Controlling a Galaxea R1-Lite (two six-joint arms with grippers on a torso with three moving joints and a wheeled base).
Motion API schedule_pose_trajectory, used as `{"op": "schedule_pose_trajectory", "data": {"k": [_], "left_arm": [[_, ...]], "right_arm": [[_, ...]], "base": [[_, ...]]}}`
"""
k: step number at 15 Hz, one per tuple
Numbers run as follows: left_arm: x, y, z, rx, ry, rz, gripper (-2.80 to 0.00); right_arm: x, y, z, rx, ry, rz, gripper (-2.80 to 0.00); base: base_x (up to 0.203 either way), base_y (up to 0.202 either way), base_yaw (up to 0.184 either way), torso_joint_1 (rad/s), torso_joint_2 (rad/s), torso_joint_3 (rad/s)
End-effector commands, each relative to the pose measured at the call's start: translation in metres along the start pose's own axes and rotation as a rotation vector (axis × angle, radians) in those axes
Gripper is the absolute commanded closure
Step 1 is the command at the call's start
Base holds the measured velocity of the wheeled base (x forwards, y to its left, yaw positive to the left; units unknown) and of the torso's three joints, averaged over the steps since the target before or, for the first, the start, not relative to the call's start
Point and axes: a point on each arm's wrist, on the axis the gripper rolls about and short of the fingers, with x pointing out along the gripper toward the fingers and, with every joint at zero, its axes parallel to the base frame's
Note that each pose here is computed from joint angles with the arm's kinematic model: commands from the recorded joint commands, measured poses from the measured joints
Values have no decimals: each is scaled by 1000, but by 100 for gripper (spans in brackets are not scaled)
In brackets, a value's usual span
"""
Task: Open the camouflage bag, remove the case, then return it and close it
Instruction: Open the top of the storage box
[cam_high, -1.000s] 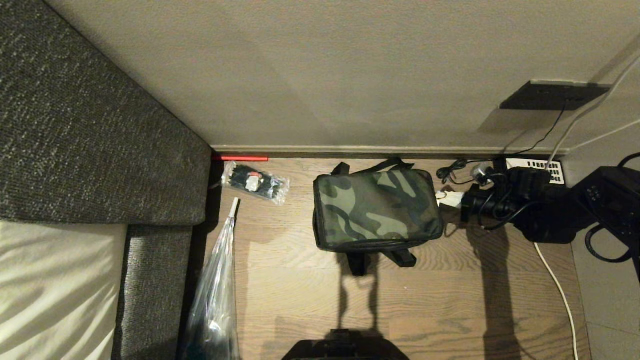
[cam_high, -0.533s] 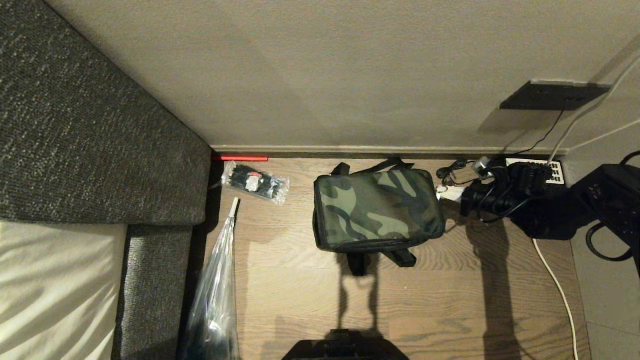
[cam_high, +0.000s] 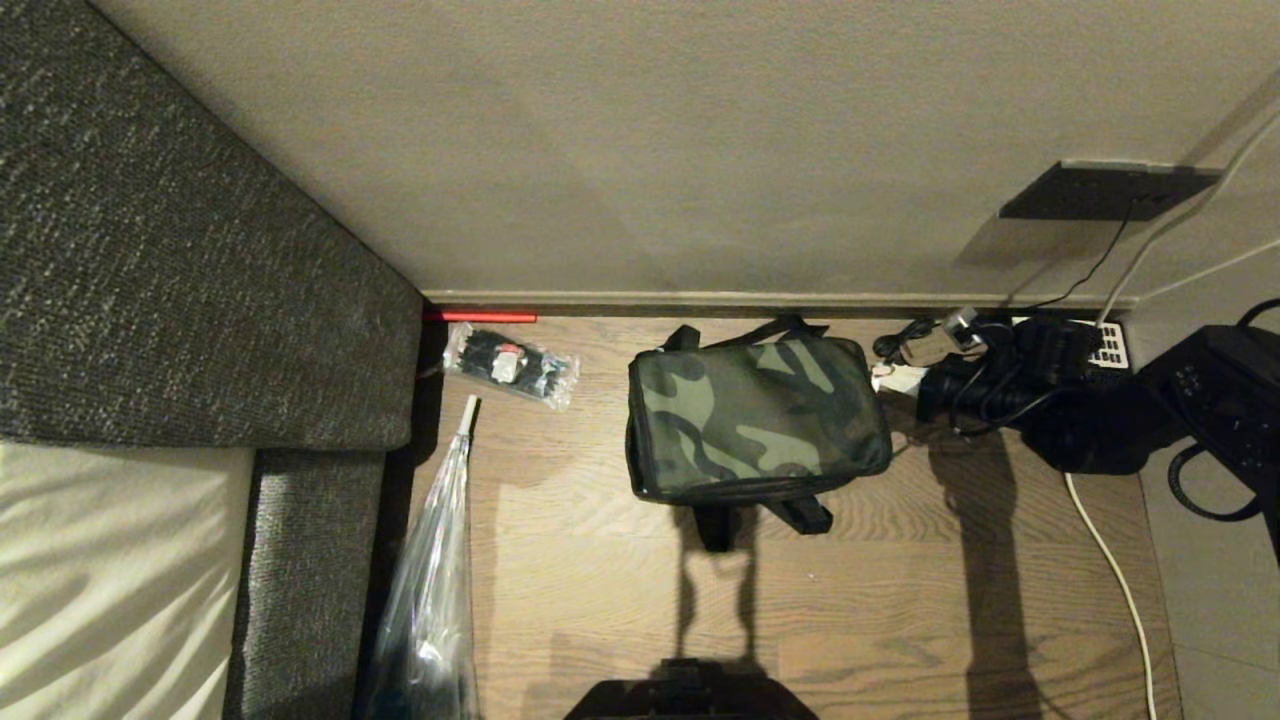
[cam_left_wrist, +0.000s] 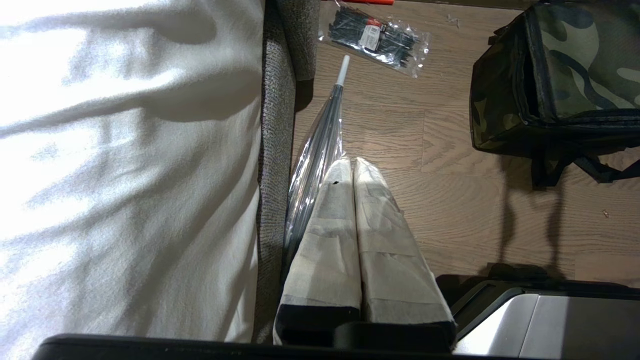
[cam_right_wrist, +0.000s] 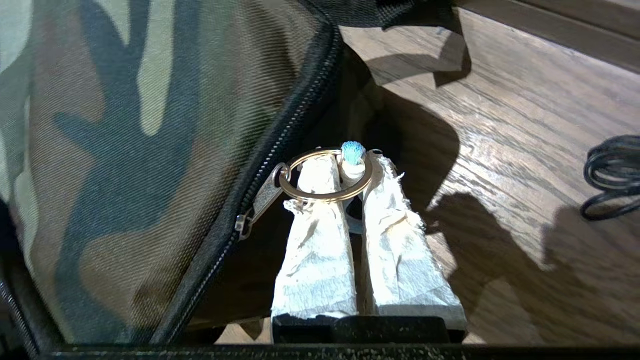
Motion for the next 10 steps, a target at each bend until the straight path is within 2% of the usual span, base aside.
{"op": "schedule_pose_trajectory", "data": {"k": [1,4,10], "left_arm": [[0,0,0,0,1,1,0],[0,0,0,0,2,1,0],[0,0,0,0,1,1,0]], "right_arm": [[3,0,4,3,-17,4,0],[7,2,9,36,-34,-22,0],[10,1,12,34,-42,-35,0]], "base": [[0,0,0,0,0,0],[0,0,0,0,0,0],[0,0,0,0,0,0]]}}
